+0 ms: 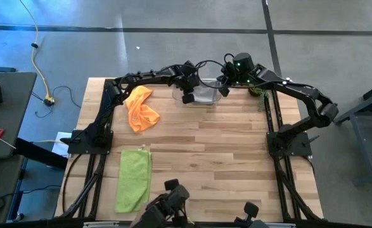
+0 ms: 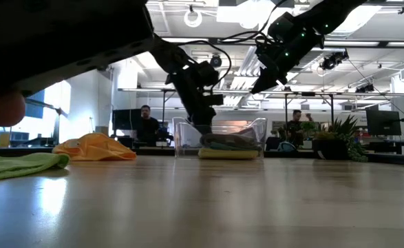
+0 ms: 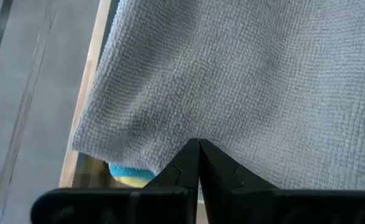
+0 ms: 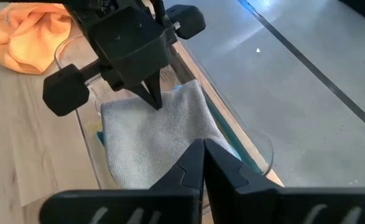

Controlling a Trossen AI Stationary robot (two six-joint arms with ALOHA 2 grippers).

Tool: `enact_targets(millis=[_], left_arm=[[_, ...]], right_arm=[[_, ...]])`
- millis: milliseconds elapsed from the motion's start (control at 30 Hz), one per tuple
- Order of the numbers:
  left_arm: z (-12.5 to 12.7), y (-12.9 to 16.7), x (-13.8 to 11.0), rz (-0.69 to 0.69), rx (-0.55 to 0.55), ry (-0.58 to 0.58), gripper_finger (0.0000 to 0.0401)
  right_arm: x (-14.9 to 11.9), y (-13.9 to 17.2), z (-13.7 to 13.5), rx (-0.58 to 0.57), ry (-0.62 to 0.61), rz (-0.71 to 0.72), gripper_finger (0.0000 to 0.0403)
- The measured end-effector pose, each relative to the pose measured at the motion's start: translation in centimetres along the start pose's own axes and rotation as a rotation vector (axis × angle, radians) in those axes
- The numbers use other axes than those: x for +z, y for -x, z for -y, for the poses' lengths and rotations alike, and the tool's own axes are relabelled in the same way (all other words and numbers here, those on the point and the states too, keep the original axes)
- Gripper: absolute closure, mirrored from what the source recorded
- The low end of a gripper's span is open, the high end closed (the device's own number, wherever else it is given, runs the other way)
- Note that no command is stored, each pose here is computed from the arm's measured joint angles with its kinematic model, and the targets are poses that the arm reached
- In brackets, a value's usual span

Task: Fold microfiber towels
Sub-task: Adjust the gray towel in the transparent bin, then fold the orange towel on the table

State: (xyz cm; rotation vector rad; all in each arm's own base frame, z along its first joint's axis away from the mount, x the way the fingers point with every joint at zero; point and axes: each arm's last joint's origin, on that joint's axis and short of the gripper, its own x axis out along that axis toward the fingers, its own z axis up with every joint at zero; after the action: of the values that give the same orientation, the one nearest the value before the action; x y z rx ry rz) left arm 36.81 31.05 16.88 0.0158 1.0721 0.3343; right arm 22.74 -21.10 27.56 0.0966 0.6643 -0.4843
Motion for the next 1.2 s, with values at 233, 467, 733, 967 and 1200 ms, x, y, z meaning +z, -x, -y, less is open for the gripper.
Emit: enact_targets(millis=[233, 467, 733, 967, 1200], left_arm=[[-0.1, 1.2, 0.3, 0.018, -0.001, 0.012, 0.0401], [1.1, 5.7, 0.8, 0.12, 0.013, 0.001, 0.0401], [7.0, 11.1, -3.5, 0.277, 0.023, -0.015, 0.0401], [13.4, 15.9, -9.0, 0.29, 0.057, 0.0, 0.0401], [17.0, 19.7, -13.5, 0.223, 0.045, 0.171, 0.0401]], right_arm=[[0.0, 0.1, 0.0, -0.002, 0.007, 0.002, 0.0403], [0.4, 2.3, -0.1, -0.024, 0.057, 0.042, 0.0403], [-3.4, 2.9, -1.6, 0.004, 0.045, 0.2, 0.0403], [-6.4, 2.0, -4.7, 0.056, 0.029, 0.342, 0.0403], [-7.2, 1.6, -8.4, 0.054, 0.075, 0.387, 0.0403]])
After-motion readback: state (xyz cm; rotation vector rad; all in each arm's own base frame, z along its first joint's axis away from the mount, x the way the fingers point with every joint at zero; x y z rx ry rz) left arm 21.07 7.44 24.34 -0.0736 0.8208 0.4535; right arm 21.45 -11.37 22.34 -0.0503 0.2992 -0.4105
